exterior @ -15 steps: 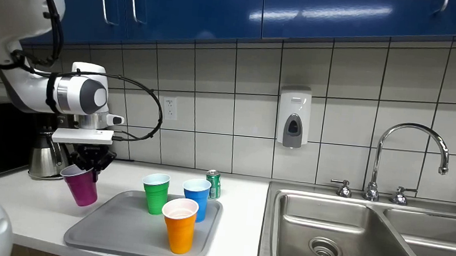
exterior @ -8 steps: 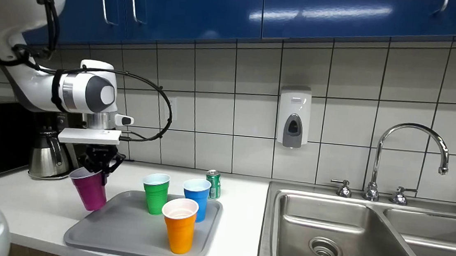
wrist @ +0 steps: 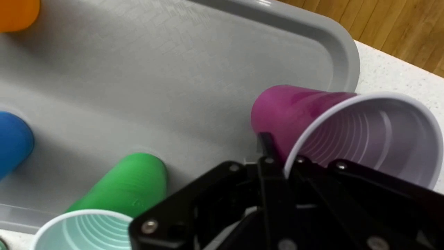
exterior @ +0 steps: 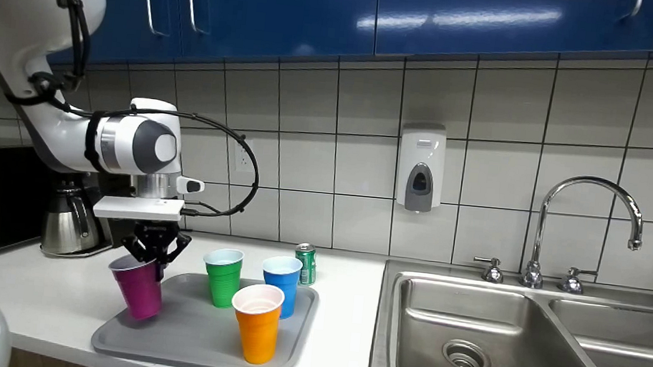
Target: Put the cups on the tray
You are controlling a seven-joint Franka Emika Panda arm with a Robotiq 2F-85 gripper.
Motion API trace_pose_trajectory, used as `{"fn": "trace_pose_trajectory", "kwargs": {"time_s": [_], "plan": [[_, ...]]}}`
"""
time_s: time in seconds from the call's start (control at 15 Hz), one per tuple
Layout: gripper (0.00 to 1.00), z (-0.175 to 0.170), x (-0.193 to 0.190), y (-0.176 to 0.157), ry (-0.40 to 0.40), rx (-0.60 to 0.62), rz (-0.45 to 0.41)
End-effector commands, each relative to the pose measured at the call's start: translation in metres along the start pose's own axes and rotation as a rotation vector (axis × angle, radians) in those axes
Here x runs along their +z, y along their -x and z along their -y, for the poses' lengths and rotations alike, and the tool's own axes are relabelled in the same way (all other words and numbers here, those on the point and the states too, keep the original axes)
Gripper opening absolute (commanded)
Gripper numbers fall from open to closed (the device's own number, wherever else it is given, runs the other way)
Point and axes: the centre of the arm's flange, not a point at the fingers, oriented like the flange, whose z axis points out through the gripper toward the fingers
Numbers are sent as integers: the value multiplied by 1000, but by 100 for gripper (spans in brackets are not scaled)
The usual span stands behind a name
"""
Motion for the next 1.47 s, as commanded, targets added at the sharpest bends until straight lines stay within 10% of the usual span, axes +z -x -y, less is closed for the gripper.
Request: {"fn": "trace_pose_trajectory", "kwargs": {"time_s": [0.0, 0.93, 1.0, 1.4], "plan": [[0, -10, 2, 7, -17, 7, -21], [0, -18, 22, 8, -48, -7, 2], [27, -17, 23, 8, -44, -11, 10], [63, -13, 23, 9, -35, -14, 23]]}}
